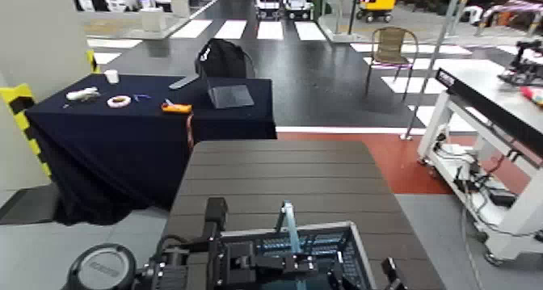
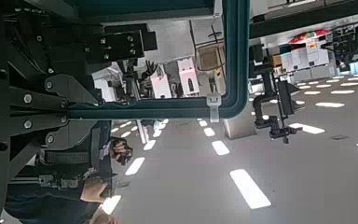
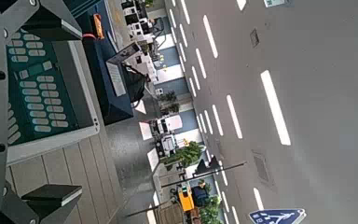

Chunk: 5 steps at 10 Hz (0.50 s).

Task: Place the crate on the table.

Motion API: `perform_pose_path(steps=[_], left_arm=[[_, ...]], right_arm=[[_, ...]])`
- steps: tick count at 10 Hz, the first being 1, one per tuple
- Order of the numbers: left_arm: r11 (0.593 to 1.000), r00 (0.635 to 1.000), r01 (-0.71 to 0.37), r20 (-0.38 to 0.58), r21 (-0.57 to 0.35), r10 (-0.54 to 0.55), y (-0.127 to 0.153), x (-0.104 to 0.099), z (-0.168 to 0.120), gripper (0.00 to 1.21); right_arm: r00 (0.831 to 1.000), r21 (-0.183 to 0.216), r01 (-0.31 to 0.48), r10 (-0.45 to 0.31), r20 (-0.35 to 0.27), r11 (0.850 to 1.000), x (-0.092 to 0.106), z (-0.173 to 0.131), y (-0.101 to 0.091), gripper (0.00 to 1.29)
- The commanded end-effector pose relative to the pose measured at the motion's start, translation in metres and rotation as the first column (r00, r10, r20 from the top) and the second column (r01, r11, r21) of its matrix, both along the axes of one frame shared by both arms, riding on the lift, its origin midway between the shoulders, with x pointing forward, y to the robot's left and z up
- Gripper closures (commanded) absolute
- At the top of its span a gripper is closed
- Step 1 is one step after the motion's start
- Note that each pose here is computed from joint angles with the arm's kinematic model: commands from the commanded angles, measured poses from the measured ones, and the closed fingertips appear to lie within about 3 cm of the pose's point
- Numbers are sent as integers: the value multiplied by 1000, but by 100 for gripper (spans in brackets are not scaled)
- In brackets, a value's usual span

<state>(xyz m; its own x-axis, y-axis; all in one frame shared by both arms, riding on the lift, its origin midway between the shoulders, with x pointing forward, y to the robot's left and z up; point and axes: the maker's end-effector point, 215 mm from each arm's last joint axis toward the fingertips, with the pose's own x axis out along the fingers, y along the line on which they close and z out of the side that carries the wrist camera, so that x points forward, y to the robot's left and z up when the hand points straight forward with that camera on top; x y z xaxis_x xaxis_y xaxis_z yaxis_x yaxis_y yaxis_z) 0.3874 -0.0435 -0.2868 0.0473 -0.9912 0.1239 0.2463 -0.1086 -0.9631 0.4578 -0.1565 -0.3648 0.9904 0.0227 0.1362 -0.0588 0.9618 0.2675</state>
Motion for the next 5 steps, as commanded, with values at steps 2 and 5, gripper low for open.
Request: perform_pose_path(steps=[2, 5], left_arm=[[999, 1000, 18, -5, 49, -18, -7, 12, -9, 120], [990, 999, -4, 37, 138, -2, -3, 39, -21, 120]], right_arm=[[1000, 0, -4, 4, 1, 1000, 0, 0, 1, 14], [1000, 1, -5, 5, 1, 1000, 1, 0, 2, 14]])
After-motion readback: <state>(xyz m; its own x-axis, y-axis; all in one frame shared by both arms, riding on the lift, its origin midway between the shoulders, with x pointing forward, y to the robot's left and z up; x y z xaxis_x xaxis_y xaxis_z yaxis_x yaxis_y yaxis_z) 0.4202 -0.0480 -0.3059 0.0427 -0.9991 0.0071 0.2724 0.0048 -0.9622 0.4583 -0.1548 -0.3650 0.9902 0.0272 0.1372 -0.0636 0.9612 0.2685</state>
